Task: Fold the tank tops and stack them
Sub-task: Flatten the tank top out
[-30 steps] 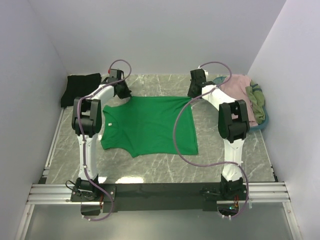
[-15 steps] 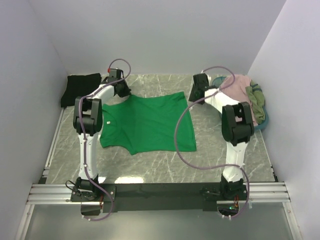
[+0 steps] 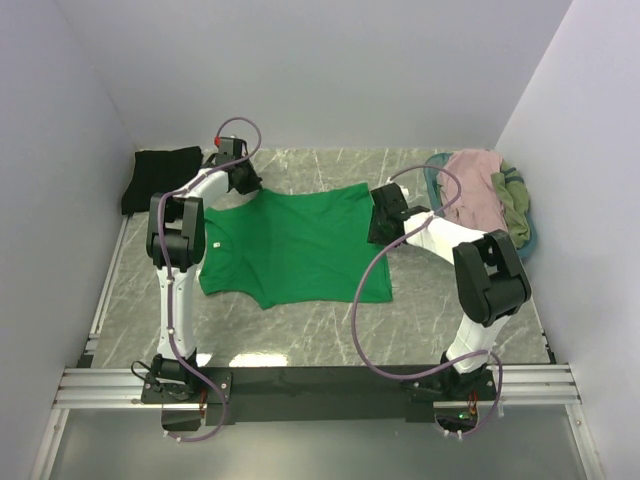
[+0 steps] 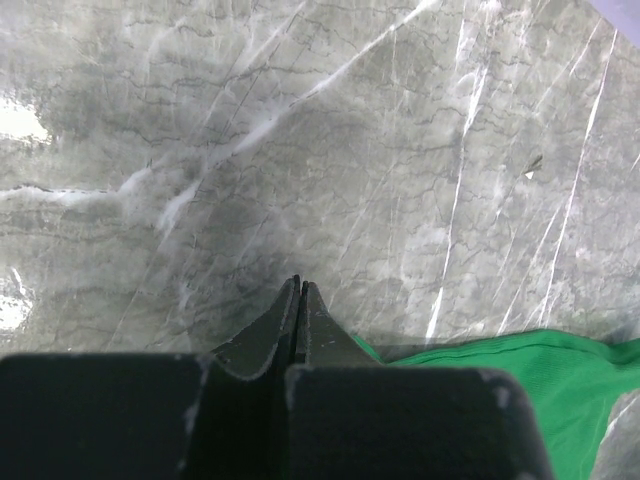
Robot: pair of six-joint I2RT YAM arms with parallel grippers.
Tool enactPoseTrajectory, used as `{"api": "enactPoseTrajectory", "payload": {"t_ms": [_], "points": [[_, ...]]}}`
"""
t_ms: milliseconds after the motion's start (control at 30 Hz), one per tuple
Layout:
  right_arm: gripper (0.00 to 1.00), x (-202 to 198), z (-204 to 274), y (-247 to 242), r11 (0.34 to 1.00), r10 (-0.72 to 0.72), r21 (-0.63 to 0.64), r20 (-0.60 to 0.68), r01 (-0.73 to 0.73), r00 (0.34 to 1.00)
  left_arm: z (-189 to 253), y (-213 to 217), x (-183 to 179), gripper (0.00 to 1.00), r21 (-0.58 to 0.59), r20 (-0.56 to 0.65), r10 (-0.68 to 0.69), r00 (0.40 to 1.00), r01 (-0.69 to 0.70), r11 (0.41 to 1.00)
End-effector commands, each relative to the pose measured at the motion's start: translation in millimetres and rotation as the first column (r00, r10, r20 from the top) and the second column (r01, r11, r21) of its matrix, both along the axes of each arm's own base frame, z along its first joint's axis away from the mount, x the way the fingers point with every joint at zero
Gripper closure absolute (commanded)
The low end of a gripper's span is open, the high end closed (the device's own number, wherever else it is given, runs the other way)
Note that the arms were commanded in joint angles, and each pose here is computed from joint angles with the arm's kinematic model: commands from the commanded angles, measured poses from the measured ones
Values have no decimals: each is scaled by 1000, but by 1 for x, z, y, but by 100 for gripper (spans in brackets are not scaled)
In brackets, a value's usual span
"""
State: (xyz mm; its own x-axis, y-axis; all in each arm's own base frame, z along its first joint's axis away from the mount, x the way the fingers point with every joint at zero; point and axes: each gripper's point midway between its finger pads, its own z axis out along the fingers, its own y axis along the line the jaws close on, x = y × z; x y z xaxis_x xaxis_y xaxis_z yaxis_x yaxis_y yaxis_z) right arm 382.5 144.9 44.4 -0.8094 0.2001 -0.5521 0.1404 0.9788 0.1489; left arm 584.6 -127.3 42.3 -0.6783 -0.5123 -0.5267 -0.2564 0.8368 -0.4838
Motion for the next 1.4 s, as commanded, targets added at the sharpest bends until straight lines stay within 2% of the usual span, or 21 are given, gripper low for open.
{"api": "enactPoseTrajectory", "payload": {"t_ms": [0,267,600,933,1367], "points": [[59,6,2,-7,998,-52,-23,40,53,998,23,1,20,99,-13,87,31,996,-30,999],[70,3,-20,-8,998,-50,-38,2,50,999,22,3,19,99,-3,83,32,996,-32,999],[72,2,-27,-12,996,-56,-63,-6,56,998,23,3,18,99,-2,81,30,996,-30,1000],[100,-1,-27,-13,996,-62,-61,-6,62,998,25,4,17,99,9,82,28,996,-29,1000],[100,-25,-7,-44,984,-132,-118,9,132,991,23,9,20,99,28,80,43,996,-45,999]]}}
